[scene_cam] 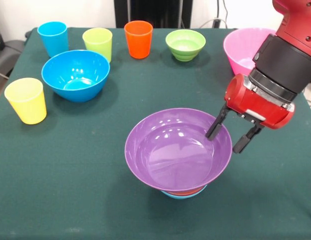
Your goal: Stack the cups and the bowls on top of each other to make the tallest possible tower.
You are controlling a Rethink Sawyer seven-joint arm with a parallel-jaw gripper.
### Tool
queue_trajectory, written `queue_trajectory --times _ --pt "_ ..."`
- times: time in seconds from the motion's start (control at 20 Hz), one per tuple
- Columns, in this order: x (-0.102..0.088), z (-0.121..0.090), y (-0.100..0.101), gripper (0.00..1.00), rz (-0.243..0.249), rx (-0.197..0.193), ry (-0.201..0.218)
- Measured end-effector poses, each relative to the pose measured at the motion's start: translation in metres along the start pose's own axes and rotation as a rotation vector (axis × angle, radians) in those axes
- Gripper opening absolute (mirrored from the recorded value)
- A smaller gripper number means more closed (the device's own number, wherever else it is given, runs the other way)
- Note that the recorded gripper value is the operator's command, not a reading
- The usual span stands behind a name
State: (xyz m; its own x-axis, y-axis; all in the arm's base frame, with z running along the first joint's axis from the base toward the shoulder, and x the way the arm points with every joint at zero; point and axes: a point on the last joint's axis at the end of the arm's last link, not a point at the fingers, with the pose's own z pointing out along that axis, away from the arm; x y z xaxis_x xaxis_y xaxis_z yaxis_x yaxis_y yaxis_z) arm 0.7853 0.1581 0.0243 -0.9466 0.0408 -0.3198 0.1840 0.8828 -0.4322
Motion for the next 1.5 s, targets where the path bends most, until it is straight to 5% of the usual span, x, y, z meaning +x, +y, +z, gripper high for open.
queue_trajectory --times 1.5 --pt "-0.0021 -0.0101 0.0053 1.00 0.006 -0.011 -0.007"
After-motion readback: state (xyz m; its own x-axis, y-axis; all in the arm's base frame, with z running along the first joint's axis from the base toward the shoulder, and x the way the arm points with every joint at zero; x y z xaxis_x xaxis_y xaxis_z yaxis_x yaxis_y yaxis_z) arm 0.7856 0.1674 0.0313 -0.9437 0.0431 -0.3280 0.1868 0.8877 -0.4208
